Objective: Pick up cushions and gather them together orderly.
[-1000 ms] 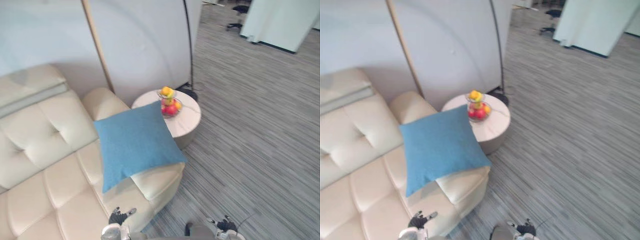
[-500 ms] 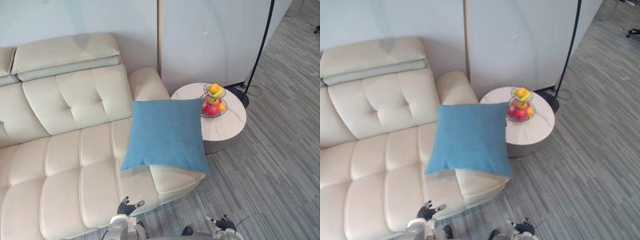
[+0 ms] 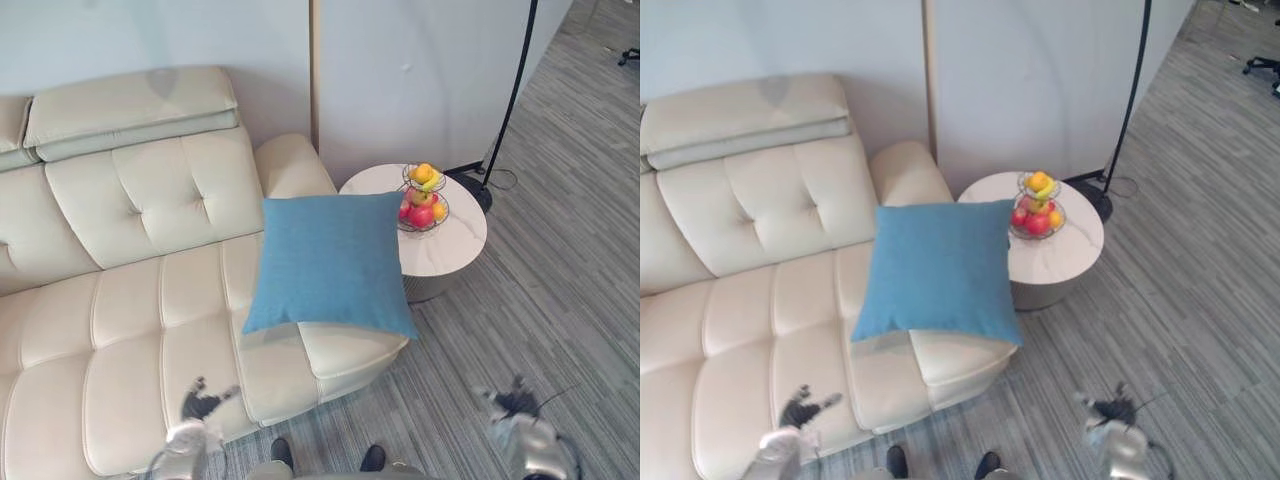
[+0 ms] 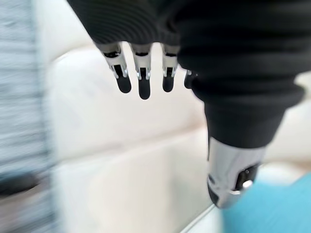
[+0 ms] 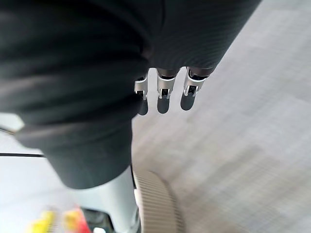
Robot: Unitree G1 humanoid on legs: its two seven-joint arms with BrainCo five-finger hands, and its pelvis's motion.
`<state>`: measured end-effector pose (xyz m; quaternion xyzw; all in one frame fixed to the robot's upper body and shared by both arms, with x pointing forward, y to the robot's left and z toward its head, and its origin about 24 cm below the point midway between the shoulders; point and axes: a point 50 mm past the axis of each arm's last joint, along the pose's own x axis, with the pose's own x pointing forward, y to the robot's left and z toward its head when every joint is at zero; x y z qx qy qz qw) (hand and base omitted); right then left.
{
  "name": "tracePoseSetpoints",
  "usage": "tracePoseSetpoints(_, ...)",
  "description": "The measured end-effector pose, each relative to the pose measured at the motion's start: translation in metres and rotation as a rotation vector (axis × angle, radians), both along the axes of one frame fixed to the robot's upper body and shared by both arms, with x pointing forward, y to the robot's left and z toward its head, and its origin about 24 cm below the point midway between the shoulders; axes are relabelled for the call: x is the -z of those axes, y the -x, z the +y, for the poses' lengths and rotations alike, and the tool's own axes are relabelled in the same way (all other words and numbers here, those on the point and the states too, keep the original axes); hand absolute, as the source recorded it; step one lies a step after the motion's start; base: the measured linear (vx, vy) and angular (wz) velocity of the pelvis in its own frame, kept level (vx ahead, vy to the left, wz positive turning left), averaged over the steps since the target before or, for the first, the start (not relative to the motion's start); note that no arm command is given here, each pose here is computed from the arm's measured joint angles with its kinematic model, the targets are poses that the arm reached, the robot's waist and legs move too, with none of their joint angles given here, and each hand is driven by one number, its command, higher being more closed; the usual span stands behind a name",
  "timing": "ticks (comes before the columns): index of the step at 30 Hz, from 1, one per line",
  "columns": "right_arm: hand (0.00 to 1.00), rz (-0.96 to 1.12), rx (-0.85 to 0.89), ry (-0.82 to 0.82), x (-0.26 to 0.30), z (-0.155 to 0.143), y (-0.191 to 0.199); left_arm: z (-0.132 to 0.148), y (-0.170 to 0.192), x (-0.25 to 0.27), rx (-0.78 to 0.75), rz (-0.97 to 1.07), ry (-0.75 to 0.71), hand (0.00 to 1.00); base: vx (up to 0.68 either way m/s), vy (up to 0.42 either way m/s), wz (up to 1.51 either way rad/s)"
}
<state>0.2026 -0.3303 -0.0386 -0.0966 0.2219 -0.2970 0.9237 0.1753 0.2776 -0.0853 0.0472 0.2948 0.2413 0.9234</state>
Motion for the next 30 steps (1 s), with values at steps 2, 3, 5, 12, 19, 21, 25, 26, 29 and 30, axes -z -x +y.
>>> tracePoseSetpoints(2,0.0,-0.053,-0.031,0.007,-0.011,0.005,-0.018,-0.003,-0.013,-0.009,-0.009,-0.057,0.005,0.0,0.05,0.002,-0.07)
tracePoseSetpoints(3,0.0,-0.078,-0.058,0.008,-0.017,0.011,-0.029,-0.004,-0.02,-0.013,-0.012,-0.087,0.013,0.0,0.04,0.005,-0.08)
tracePoseSetpoints(5,0.0,-0.121,-0.114,0.011,-0.028,0.022,-0.05,-0.008,-0.037,-0.024,-0.014,-0.143,0.011,0.0,0.03,0.003,-0.06)
tracePoseSetpoints(12,0.0,-0.326,-0.301,0.006,-0.092,0.075,-0.131,-0.042,-0.122,-0.09,0.069,-0.415,0.005,0.0,-0.06,0.015,0.03)
tracePoseSetpoints(19,0.0,-0.46,-0.437,0.015,-0.145,0.121,-0.171,-0.083,-0.171,-0.147,0.187,-0.582,0.003,0.0,-0.08,0.031,-0.1)
tracePoseSetpoints(21,0.0,-0.487,-0.456,0.01,-0.155,0.134,-0.177,-0.099,-0.183,-0.159,0.243,-0.602,-0.002,0.0,-0.04,0.026,-0.01)
tracePoseSetpoints(25,1.0,-0.529,-0.504,-0.002,-0.169,0.161,-0.185,-0.123,-0.193,-0.176,0.286,-0.643,0.008,1.0,0.0,0.0,0.0)
tracePoseSetpoints(26,1.0,-0.538,-0.511,-0.001,-0.171,0.165,-0.185,-0.125,-0.194,-0.178,0.279,-0.647,0.007,1.0,0.0,0.0,0.0)
tracePoseSetpoints(29,1.0,-0.591,-0.502,0.01,-0.185,0.162,-0.184,-0.123,-0.197,-0.19,0.28,-0.683,-0.005,1.0,0.02,0.003,0.03)
tracePoseSetpoints(30,1.0,-0.624,-0.501,-0.012,-0.192,0.162,-0.183,-0.126,-0.197,-0.198,0.292,-0.717,-0.001,1.0,0.04,0.006,0.04)
